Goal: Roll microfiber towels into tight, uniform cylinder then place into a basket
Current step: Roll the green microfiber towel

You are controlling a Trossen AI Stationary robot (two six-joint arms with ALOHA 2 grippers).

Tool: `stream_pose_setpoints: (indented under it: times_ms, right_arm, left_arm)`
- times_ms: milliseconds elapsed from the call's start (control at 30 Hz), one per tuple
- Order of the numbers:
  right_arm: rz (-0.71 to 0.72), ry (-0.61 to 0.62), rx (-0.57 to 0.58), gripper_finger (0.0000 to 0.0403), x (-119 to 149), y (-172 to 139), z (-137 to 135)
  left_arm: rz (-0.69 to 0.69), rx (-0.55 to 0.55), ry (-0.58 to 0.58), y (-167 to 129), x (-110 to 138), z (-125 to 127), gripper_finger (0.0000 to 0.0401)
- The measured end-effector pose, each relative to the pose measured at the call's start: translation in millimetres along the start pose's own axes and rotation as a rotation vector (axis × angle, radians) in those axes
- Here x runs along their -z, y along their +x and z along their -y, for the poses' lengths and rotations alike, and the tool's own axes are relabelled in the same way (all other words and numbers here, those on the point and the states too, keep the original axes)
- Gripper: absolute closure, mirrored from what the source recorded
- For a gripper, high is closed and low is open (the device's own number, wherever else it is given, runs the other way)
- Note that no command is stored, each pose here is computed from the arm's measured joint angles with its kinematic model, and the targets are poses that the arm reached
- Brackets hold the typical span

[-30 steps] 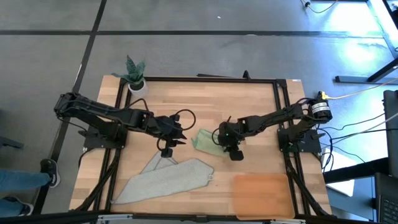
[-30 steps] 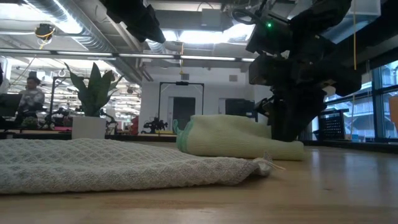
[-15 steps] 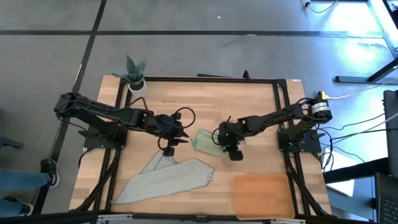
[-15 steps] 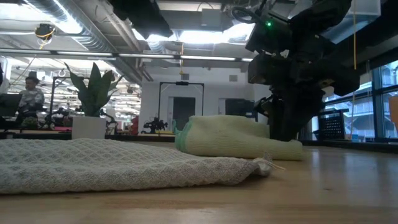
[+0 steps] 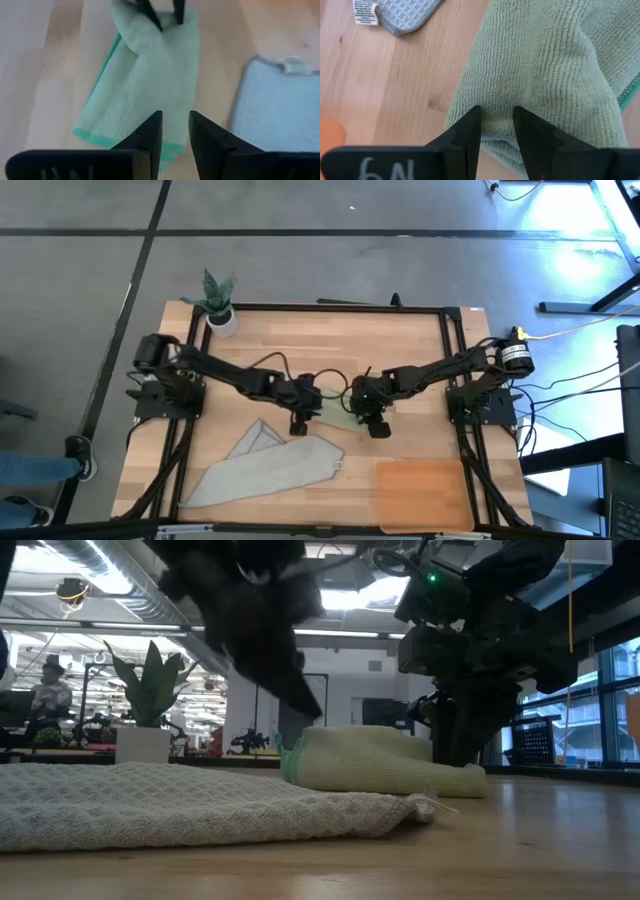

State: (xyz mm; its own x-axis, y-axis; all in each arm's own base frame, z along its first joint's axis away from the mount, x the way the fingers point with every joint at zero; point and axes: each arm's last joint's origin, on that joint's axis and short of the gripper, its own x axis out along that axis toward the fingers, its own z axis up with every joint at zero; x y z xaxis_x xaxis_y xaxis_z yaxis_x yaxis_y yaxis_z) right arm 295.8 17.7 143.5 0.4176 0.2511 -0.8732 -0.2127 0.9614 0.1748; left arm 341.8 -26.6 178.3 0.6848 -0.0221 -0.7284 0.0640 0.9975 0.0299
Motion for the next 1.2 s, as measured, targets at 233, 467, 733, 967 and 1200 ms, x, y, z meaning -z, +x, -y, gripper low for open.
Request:
stream_pose_setpoints:
  times_ms: [233, 467, 733, 967, 1200]
  right_arm:
    - [0.0, -0.001, 0.0, 0.0283, 0, 0, 0]
    - [0.0, 0.0, 0.001, 0.0283, 0, 0, 0]
    - [0.0, -0.003, 0.001, 0.0283, 0, 0, 0]
    - [-0.002, -0.003, 0.0, 0.0283, 0, 0, 0]
    - [-0.002, -0.003, 0.0, 0.0283, 0, 0, 0]
  left_arm:
    - [-0.048, -0.016, -0.019, 32, 14, -7, 0.0315]
    - [-0.089, -0.043, -0.131, 45, 24, -20, 0.0315]
    - [-0.023, -0.024, -0.17, 37, 15, -17, 0.0315]
    - [0.124, -0.143, -0.068, 3, -16, -22, 0.0315]
    - [0.056, -0.327, -0.097, 3, -8, -49, 0.0316]
